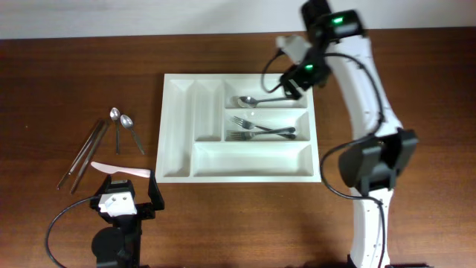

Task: Pack container
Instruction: 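Place the spoon in the upper-right compartment of the tray, then move the right gripper back to the right side of the table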

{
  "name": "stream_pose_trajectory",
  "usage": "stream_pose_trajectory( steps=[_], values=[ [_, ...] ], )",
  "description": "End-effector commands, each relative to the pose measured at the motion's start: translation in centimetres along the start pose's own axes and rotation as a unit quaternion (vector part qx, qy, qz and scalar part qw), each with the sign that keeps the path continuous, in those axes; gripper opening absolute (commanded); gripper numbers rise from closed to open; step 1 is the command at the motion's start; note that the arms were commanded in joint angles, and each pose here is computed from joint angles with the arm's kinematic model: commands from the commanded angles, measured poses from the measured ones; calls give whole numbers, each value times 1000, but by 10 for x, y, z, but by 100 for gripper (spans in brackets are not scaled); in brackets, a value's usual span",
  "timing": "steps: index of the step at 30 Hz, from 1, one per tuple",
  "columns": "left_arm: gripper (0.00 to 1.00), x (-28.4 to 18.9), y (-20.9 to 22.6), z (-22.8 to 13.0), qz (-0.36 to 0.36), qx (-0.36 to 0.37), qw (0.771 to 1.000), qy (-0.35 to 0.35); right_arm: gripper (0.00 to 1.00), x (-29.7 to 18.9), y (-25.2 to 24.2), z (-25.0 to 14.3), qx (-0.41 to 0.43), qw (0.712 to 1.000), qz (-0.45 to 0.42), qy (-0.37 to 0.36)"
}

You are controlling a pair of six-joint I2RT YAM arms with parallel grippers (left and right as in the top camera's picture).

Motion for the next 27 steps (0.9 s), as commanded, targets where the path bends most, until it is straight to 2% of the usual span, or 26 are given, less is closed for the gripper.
stream_pose_trajectory(
  steps=[1,3,9,18,24,27],
  values=[
    [99,0,2,-1,5,7,1000,-1,100,-22,-18,-33,124,992,-2,27],
    [99,0,2,-1,5,7,1000,-1,91,-19,-32,-52,178,983,7,49],
    [99,0,2,-1,5,7,1000,-1,89,-5,-73,-104,290,953,19,89],
    [99,0,2,-1,5,7,1000,-1,88,34,-106,-155,344,931,27,118],
    [99,0,2,-1,5,7,1000,-1,86,87,-100,-175,350,924,42,148],
    [99,0,2,-1,5,7,1000,-1,85,98,-98,-181,352,922,45,153]
  ],
)
Point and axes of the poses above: each gripper's point midway between its finger pads, its own x axis out along the fingers, its own y axis along the line the jaws close on, z = x × y, the point moved 8 cm from there along -x, back along the fingers, and after that the axes turned 6 degrees about -x, right-handed, at the moved point
